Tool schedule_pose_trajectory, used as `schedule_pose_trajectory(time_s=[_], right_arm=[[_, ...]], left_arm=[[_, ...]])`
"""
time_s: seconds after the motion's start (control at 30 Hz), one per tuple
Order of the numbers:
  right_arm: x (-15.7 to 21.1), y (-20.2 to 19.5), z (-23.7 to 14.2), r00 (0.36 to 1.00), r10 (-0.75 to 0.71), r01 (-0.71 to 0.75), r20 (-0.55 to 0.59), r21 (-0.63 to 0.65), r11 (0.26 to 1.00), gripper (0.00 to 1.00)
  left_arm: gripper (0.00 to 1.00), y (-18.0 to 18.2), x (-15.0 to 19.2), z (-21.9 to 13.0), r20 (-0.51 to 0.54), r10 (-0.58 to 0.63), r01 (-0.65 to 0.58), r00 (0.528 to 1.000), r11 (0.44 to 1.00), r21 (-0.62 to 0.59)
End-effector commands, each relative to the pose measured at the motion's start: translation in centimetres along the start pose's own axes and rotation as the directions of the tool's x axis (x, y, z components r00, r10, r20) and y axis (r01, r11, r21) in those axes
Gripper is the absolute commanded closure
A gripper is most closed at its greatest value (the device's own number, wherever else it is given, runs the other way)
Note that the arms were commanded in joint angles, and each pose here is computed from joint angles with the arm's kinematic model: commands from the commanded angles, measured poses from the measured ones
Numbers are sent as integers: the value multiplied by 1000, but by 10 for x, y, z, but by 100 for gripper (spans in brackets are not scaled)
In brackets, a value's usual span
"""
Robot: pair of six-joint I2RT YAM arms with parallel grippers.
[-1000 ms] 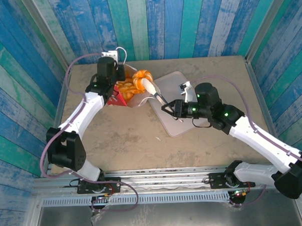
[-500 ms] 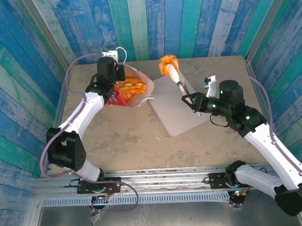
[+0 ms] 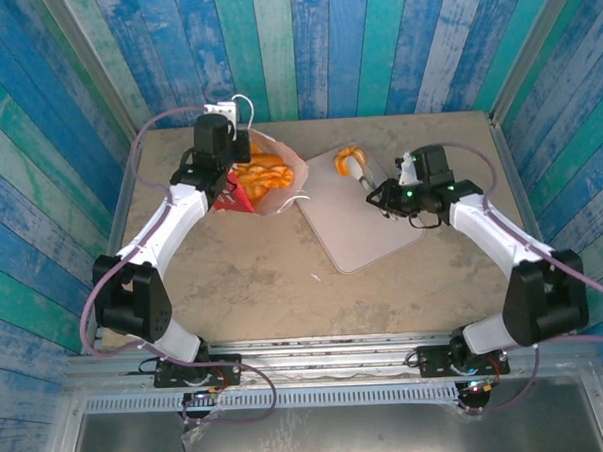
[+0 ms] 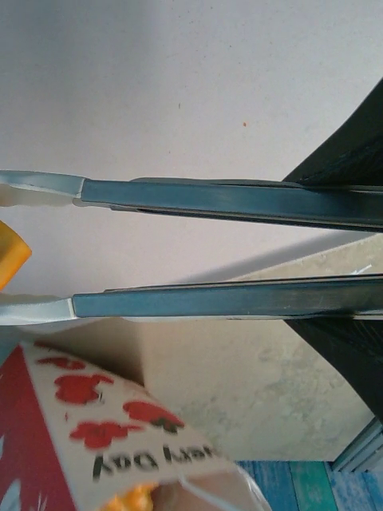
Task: Take the fake bread out of the paper bag
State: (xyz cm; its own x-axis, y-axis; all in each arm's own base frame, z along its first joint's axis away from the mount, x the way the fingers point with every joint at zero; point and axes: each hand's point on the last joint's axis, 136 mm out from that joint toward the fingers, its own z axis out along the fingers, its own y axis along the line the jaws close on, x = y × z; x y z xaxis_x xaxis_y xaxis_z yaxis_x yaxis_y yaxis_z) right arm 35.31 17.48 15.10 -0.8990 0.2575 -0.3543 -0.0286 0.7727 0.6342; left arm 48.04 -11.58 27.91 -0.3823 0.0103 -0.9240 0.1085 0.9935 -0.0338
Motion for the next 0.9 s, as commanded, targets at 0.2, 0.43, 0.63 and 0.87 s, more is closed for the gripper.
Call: schedule_pose_trajectory(time_s=[0.2, 0.43, 0.63, 0.87], right_arm=[[-49, 10, 23, 996, -59, 63, 68, -61, 996, 92], [-64, 2, 43, 998, -41, 45, 54, -62, 997, 90], [-72, -9, 52, 998, -31, 33, 56, -43, 999, 88], [-69, -26, 64, 1000, 13, -12, 27, -21, 1000, 78]], left_arm=[[94, -8, 2, 2, -7, 13, -12, 1000, 999, 34], [95, -7, 6, 3, -17, 18, -17, 1000, 999, 31], [95, -8, 6, 3, -17, 19, -18, 1000, 999, 36], [95, -9, 5, 4, -10, 13, -13, 1000, 999, 40]])
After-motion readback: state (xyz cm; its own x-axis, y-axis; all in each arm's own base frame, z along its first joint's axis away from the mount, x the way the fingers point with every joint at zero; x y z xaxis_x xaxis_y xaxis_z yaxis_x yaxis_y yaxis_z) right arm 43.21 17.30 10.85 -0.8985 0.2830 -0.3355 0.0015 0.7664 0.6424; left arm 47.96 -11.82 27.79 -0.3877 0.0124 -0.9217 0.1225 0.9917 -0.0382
